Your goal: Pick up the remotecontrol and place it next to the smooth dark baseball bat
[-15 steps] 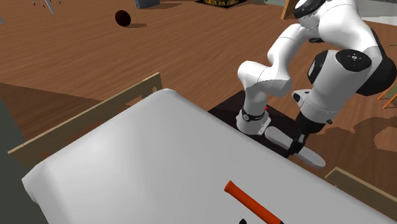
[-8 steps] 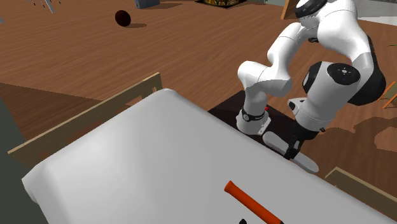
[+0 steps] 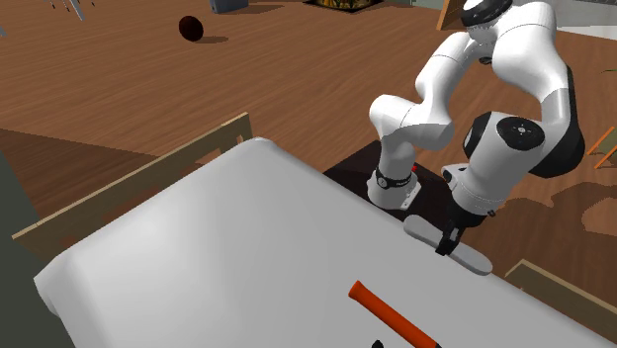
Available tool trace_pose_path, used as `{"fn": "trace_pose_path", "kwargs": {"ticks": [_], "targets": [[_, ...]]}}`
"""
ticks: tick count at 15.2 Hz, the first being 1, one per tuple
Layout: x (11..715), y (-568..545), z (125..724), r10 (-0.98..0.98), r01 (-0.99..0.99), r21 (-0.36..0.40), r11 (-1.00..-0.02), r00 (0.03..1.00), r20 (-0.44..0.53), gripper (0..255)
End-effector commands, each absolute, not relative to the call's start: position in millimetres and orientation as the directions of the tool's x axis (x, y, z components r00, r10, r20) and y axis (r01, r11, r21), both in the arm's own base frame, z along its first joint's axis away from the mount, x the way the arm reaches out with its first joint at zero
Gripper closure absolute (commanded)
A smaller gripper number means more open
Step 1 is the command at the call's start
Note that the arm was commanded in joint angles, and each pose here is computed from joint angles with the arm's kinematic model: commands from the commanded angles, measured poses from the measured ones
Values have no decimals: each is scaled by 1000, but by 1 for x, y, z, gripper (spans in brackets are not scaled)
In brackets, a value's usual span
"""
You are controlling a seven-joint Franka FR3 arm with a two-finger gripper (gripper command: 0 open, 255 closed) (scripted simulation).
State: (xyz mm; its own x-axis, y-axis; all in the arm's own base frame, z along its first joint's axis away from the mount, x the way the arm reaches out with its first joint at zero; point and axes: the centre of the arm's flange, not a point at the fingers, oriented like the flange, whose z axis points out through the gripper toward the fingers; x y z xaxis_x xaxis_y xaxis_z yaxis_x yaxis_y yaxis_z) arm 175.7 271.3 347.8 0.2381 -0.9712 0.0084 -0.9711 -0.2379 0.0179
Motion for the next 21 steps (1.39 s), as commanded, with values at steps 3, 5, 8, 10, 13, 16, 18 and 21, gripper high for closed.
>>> {"fn": "trace_pose_path", "kwargs": {"ticks": [3,5,8,10,13,16,18,21], "targets": [[176,272,347,-971,-971,17,-238,238,8,255],[176,272,347,-971,-971,17,-238,238,8,255],[176,272,347,-971,-971,17,-238,238,8,0],[176,272,347,-971,-971,17,-238,238,8,0],[176,272,360,-971,-971,17,-238,238,8,0],[176,272,397,-971,-971,17,-238,238,8,0],[176,272,397,-971,-971,17,-238,238,8,0],[176,272,397,-971,-971,17,-238,238,8,0]]}}
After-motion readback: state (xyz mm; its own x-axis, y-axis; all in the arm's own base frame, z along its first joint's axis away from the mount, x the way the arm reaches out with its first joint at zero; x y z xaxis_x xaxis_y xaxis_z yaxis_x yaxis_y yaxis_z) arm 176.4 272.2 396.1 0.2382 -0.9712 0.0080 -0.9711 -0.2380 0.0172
